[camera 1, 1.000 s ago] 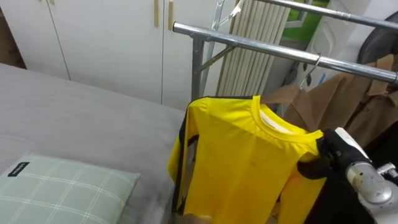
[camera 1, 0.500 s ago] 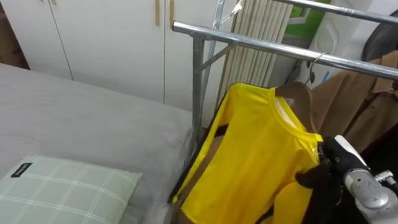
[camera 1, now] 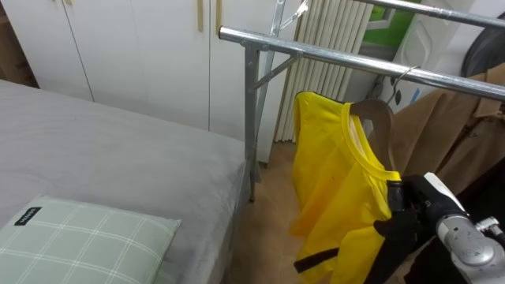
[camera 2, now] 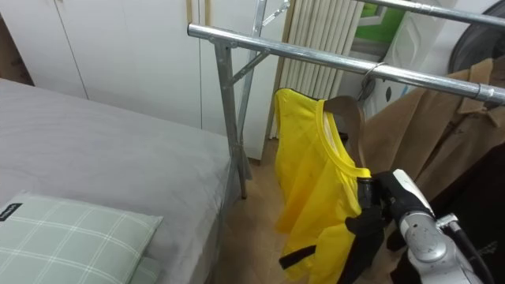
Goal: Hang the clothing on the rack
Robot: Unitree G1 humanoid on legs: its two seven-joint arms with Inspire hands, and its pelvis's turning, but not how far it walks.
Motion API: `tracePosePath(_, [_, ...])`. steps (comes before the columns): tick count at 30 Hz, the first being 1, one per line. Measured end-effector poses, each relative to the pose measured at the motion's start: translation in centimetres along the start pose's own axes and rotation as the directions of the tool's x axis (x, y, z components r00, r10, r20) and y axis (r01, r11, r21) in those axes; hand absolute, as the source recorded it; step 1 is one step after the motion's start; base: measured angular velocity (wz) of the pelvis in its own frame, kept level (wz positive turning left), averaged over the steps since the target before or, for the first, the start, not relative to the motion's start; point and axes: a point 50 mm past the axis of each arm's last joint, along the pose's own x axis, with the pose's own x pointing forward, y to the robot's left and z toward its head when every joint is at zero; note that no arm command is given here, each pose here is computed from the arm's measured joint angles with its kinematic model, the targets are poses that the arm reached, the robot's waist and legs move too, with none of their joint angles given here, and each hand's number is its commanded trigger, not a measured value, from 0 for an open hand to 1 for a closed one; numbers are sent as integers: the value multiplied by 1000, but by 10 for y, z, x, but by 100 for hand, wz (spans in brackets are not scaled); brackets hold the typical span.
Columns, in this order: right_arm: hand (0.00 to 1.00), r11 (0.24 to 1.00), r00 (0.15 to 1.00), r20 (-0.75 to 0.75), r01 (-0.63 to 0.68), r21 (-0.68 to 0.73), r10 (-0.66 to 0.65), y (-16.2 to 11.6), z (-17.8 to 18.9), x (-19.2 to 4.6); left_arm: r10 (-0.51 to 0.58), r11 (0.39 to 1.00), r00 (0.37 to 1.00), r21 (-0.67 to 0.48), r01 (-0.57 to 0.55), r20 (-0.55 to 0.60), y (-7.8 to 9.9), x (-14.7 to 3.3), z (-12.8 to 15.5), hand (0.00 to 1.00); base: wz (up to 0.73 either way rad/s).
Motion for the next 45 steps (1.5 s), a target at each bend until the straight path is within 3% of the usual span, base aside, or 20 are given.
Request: tracePosePath(45, [0,1000,1000,-2,16,20,-16,-1,-2,-1,-1,1000,1000,-1,1,-1,0,0,0,0,0])
